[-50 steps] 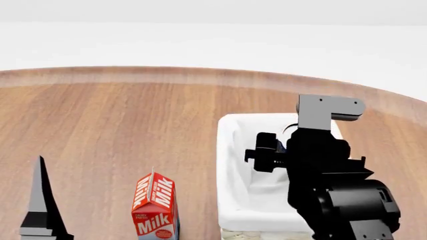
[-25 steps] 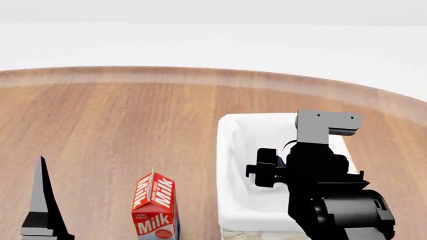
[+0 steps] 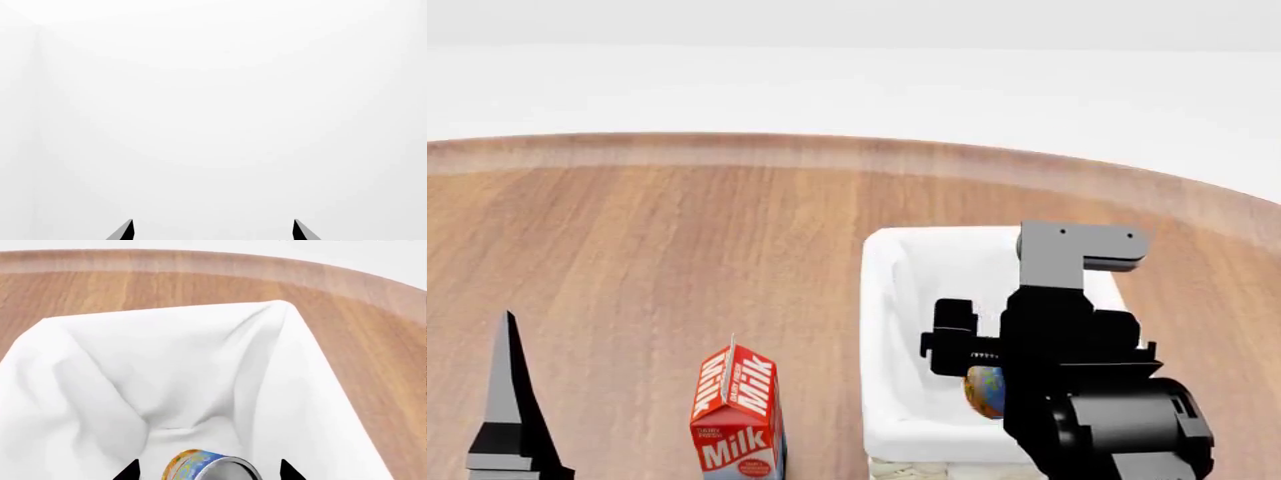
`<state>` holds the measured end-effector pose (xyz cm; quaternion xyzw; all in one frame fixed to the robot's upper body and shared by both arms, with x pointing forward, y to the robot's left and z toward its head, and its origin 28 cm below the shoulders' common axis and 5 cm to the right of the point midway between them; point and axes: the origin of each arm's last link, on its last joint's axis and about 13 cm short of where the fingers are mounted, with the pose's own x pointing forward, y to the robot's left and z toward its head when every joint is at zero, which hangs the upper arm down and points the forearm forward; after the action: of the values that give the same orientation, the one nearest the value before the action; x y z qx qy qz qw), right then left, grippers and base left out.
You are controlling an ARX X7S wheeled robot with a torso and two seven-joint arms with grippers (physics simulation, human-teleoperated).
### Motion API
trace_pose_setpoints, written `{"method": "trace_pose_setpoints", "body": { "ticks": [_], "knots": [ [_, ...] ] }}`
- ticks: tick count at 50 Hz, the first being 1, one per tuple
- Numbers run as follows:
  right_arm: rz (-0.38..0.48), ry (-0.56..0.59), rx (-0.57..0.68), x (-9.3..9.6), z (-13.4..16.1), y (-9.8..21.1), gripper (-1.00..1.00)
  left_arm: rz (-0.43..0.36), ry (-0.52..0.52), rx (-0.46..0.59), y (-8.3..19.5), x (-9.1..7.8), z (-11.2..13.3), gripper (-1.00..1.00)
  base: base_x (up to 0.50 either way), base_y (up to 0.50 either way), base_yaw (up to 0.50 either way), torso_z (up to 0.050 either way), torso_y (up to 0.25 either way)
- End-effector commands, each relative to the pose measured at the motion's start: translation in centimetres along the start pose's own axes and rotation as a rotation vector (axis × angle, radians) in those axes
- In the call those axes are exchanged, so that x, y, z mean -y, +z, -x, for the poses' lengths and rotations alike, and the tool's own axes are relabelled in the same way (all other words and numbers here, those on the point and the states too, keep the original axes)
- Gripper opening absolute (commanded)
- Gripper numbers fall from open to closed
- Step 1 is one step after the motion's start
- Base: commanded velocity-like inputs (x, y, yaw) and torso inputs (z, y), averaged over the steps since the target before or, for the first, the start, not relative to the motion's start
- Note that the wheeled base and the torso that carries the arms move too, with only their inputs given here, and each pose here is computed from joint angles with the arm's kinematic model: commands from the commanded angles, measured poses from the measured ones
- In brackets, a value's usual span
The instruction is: Pick up the alphabet soup and the tomato sauce, and put them in the basket.
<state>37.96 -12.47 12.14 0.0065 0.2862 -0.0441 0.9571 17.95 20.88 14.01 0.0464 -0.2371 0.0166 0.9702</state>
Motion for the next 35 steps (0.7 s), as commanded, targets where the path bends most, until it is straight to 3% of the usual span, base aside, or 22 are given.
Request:
{"method": "trace_pose_setpoints", "body": {
  "ticks": [1, 13, 25, 35],
  "knots": [
    [0.01, 0.003, 0.0, 0.0, 0.0, 0.2, 1.0, 0.0, -0.001, 0.0, 0.0, 0.1, 0.0, 1.0, 0.0, 0.0, 0.0, 0.0, 0.0],
    [0.003, 0.022, 0.036, -0.2, 0.3, 0.7, 1.0, 0.0, 0.0, 0.0, 0.0, 0.0, 0.1, 1.0, 0.0, 0.0, 0.0, 0.0, 0.0],
    [0.016, 0.072, 0.298, -0.2, 2.1, 3.8, 1.0, 0.0, 0.001, -0.001, -0.1, 0.0, 0.0, 1.0, 0.0, 0.0, 0.0, 0.0, 0.0],
    [0.086, 0.166, 0.338, -0.1, 4.8, 5.1, 1.0, -0.001, 0.002, 0.001, 0.0, 0.0, -0.1, 1.0, 0.0, 0.0, 0.0, 0.0, 0.0]
  ]
}}
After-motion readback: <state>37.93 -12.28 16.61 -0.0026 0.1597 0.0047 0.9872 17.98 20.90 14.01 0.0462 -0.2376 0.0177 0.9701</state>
